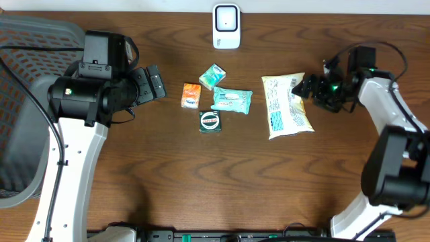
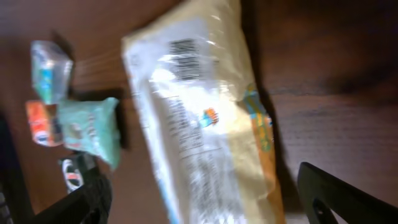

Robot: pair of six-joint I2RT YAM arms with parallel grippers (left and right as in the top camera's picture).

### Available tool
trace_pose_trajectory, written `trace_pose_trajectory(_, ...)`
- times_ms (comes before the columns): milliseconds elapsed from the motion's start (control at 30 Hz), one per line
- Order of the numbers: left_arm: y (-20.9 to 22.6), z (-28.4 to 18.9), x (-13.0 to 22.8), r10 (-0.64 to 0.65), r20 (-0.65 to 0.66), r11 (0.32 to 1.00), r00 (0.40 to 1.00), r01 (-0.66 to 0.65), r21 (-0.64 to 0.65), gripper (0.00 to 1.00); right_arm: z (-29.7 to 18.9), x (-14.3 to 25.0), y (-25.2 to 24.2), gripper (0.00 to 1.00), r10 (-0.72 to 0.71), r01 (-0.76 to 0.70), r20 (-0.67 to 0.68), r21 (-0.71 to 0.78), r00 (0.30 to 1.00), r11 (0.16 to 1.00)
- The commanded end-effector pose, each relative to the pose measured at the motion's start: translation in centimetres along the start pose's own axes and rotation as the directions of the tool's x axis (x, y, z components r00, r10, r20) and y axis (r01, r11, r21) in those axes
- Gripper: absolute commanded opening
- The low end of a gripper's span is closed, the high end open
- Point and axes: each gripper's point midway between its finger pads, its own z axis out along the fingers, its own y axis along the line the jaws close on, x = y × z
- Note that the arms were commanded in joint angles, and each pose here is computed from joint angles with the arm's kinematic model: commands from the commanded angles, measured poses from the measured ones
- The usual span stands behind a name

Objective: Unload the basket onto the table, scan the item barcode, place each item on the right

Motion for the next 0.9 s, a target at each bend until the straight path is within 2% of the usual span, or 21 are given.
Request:
trace_pose_trajectory(0, 0.1, -0.3, -0.4, 0.003, 0.012, 1.000, 1.000, -0.003, -0.004, 0.98, -1.4, 0.0, 0.4, 0.93, -0.017, 0.017, 0.021, 0.013, 1.000, 1.000)
trace_pose_trajectory(200, 0.1, -0.3, -0.4, 0.003, 0.012, 1.000, 1.000, -0.003, -0.004, 0.98, -0.3, 2.1, -1.9, 0.99, 0.016, -0.009, -0.052, 0.137, 0.999, 0.991)
trace_pose_trajectory(400, 0.1, -0.3, -0.4, 0.003, 0.012, 1.000, 1.000, -0.003, -0.004, 0.98, 1.4, 4.9, -3.3, 0.99, 0.083, -0.064, -0.116, 0.161, 0.990, 0.985)
trace_pose_trajectory(633, 0.1, -0.3, -0.4, 0.003, 0.012, 1.000, 1.000, -0.003, -0.004, 0.98, 2.9, 7.9, -3.4, 0.99, 0.121, -0.100, -0.180, 0.125, 0.976, 0.987)
trace_pose_trajectory(867, 0.1, -0.3, -0.4, 0.003, 0.012, 1.000, 1.000, -0.003, -0.004, 0.98, 4.7, 9.1, -3.0, 0.97, 0.135, -0.126, -0.172, 0.059, 0.976, 0.990)
